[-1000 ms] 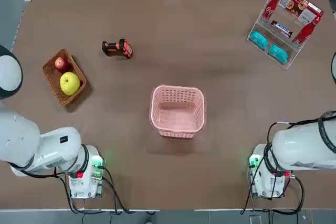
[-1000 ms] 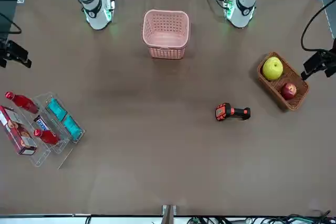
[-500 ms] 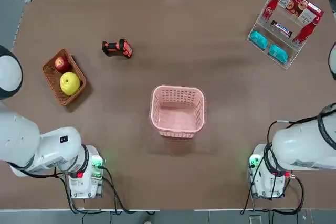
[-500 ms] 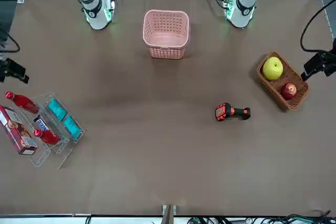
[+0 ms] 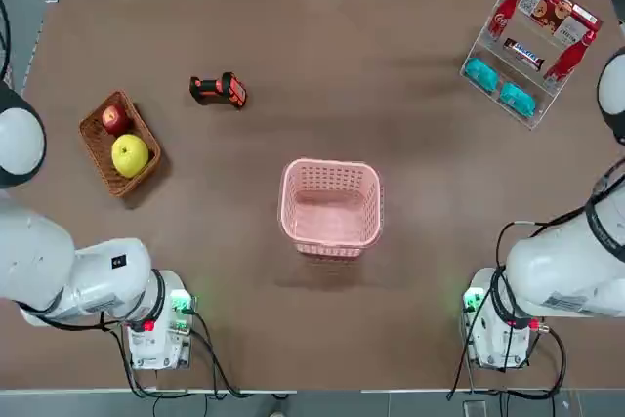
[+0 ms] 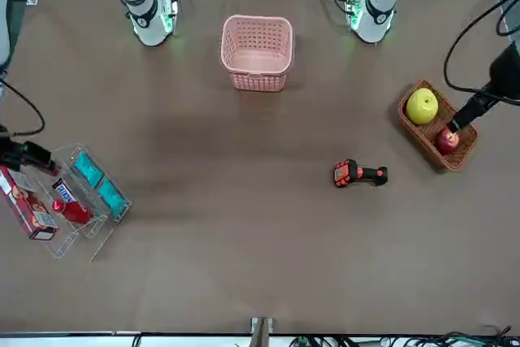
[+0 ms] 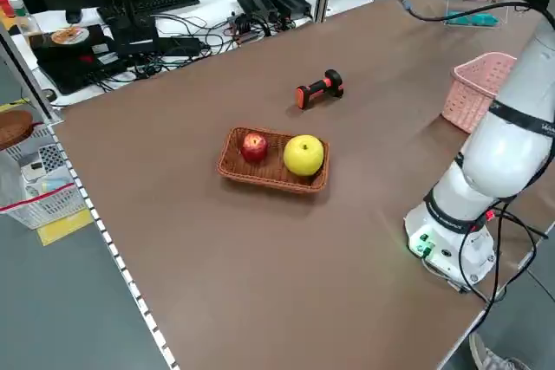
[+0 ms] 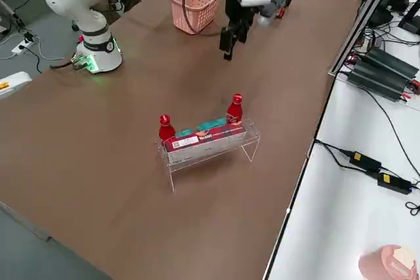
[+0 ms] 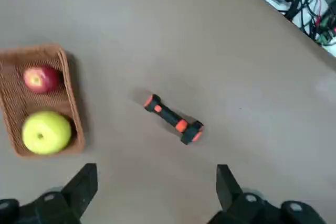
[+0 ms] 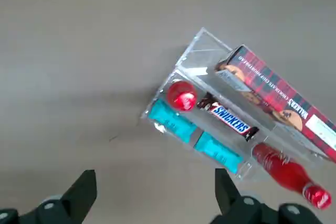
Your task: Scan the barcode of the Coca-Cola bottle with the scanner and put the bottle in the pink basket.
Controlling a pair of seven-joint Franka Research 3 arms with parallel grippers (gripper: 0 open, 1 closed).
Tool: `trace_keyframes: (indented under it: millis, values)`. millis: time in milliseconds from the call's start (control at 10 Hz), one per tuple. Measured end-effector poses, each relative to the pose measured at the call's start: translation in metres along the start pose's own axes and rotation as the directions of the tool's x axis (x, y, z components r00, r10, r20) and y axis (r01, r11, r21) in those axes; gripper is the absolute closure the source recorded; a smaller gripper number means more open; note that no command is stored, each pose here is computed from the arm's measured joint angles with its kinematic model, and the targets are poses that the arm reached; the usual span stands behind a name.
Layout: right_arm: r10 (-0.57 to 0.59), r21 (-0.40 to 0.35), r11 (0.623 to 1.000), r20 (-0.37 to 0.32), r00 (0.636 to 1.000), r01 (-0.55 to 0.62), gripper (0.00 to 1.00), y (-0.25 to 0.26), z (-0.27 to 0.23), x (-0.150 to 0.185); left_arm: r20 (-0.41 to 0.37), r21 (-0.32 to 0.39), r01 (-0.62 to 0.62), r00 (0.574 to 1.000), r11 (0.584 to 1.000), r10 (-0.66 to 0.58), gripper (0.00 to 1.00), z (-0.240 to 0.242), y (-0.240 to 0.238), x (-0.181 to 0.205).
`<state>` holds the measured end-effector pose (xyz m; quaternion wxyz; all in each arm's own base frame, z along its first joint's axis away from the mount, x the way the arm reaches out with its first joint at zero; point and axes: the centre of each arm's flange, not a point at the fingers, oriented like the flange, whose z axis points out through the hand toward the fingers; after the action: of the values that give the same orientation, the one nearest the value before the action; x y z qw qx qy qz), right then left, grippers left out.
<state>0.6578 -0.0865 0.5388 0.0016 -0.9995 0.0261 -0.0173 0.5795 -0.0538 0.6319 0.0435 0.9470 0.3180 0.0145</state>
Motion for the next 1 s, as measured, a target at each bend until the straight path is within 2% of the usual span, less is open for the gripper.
trace_keyframes:
  millis: [200, 400, 700, 1000]
  values:
    - [-0.01, 0.003, 1.0, 0.006, 1.0, 0.01, 0.01, 0.01, 0.031, 0.013, 0.058, 0.007, 0.196, 0.979, 0.981, -0.196, 0.0, 0.033, 0.017, 0.001]
    - [-0.039, 0.003, 0.999, -0.004, 0.999, 0.039, 0.03, 0.015, 0.048, 0.021, 0.08, 0.023, 0.362, 0.928, 0.932, -0.363, 0.0, 0.085, 0.029, 0.024]
    - [-0.04, 0.008, 0.999, 0.014, 0.999, 0.04, 0.08, 0.018, 0.091, 0.033, 0.086, 0.037, 0.525, 0.846, 0.85, -0.526, 0.0, 0.161, 0.052, 0.033]
    - [-0.044, 0.011, 0.999, 0.021, 0.999, 0.044, 0.12, 0.018, 0.106, 0.037, 0.069, 0.027, 0.684, 0.726, 0.729, -0.684, 0.0, 0.231, 0.08, 0.016]
